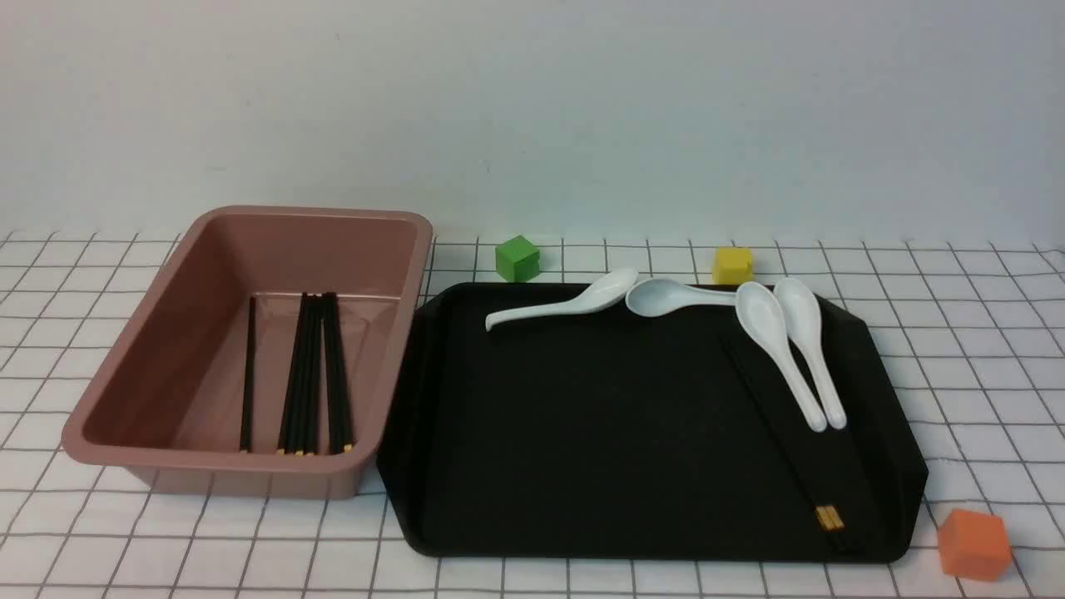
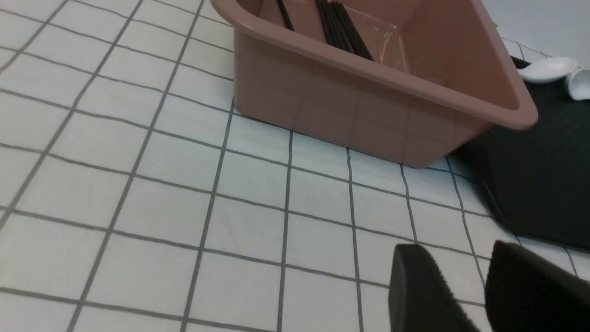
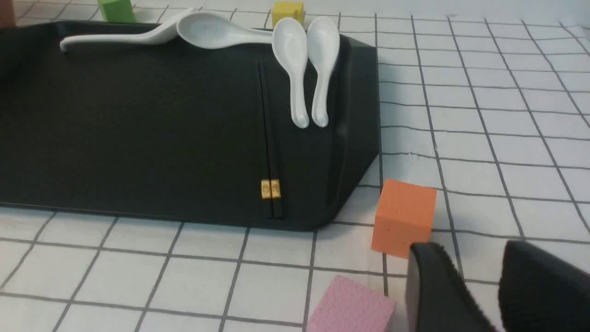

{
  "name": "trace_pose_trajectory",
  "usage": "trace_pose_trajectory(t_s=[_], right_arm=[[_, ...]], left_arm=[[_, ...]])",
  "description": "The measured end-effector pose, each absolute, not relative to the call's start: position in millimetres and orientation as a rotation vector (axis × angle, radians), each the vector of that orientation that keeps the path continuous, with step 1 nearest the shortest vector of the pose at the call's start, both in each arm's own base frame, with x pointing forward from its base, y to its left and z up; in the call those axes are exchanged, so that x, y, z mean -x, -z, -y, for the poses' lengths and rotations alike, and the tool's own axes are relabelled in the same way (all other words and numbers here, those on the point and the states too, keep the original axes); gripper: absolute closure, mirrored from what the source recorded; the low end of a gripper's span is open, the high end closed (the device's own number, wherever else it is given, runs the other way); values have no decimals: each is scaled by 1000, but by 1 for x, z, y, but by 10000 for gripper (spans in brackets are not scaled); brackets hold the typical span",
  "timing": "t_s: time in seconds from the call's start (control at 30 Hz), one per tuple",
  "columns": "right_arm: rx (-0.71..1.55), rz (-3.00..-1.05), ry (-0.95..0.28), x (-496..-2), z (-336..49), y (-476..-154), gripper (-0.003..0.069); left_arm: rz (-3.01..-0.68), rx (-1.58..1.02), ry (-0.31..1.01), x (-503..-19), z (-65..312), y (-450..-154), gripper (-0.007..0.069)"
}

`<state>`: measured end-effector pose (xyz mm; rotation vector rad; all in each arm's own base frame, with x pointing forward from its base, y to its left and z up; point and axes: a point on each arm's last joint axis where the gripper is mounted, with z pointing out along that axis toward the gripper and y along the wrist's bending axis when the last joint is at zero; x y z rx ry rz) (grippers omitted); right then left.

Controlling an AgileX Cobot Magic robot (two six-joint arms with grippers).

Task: On white black tablecloth take chopsticks from black tray and put them in box.
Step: 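Move the gripper over the chopsticks on the black tray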

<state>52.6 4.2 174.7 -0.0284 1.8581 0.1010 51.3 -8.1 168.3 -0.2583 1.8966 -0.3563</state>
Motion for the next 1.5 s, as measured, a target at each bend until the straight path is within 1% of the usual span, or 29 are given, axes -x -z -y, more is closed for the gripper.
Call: trace_pose_trajectory(t_s=[1.23, 1.27, 1.33, 1.37, 1.4, 1.43, 1.5], right_arm=[[27, -1857, -101, -53, -4, -175, 420], [11, -1855, -120, -53, -5, -175, 420], [-86, -1847, -235, -53, -7, -176, 420], [-162, -1837, -325, -53, -9, -176, 420], [-271, -1823, -451, -53, -12, -177, 420], [-341, -1809, -533, -53, -13, -178, 420], [-434, -1780, -643, -53, -15, -180, 420]], left_arm=[[-1897, 258, 356, -51, 8, -168, 387], [-1897, 258, 356, -51, 8, -168, 387], [-1897, 258, 356, -51, 8, -168, 387], [-1897, 258, 356, -51, 8, -168, 387], [-1897, 258, 356, -51, 8, -168, 387], [-1897, 258, 356, -51, 8, -168, 387], [-1897, 258, 356, -51, 8, -168, 387]])
